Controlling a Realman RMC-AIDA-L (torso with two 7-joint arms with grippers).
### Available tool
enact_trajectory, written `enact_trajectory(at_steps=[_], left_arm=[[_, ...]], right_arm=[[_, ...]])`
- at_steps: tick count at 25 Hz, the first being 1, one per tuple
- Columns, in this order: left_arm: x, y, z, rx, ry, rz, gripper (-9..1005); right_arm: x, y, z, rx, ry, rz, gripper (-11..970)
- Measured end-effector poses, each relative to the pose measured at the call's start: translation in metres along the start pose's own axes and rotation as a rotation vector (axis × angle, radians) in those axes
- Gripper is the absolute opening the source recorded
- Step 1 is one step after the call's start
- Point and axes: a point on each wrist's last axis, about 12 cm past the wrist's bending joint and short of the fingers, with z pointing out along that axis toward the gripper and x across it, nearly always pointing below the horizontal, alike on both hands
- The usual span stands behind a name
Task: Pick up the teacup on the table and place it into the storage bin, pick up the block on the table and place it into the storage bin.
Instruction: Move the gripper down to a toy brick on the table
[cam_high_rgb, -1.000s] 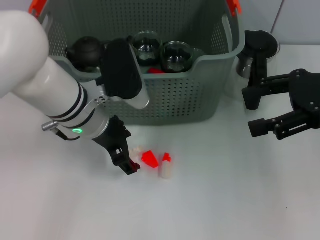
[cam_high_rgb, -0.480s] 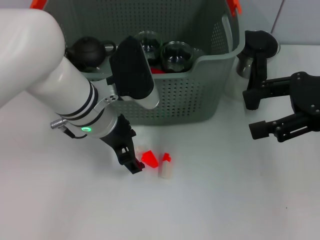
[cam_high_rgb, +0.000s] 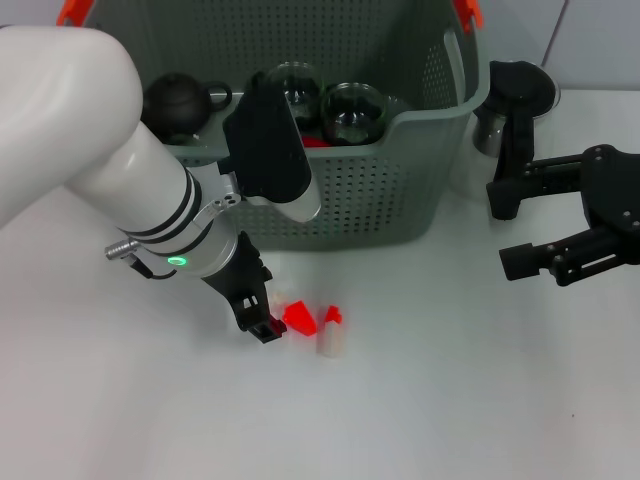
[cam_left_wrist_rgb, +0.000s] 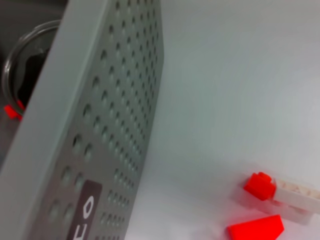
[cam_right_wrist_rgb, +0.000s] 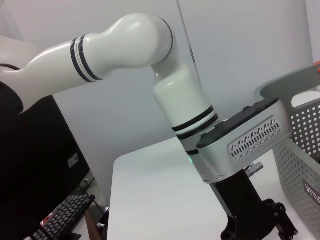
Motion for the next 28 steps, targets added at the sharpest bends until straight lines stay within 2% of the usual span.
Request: enact_trajectory(at_steps=[3, 23, 28], left_arm=[[-0.0008, 0.0004, 0.0, -0.004, -0.002, 0.002, 702], [-0.0006, 0.0011, 0.0044, -0.018, 0.019, -0.001, 696], [-0.0011, 0.0009, 0.0047, -0.02, 0.021, 0.0, 561]], right_arm=[[-0.0003, -0.0002, -0.0002, 0.001, 0.0, -0.001, 942], [0.0015, -0.0005, 0.0005, -0.002, -0.004, 0.006, 941], [0.0015, -0.0003, 0.0005, -0.003, -0.004, 0.003, 942]])
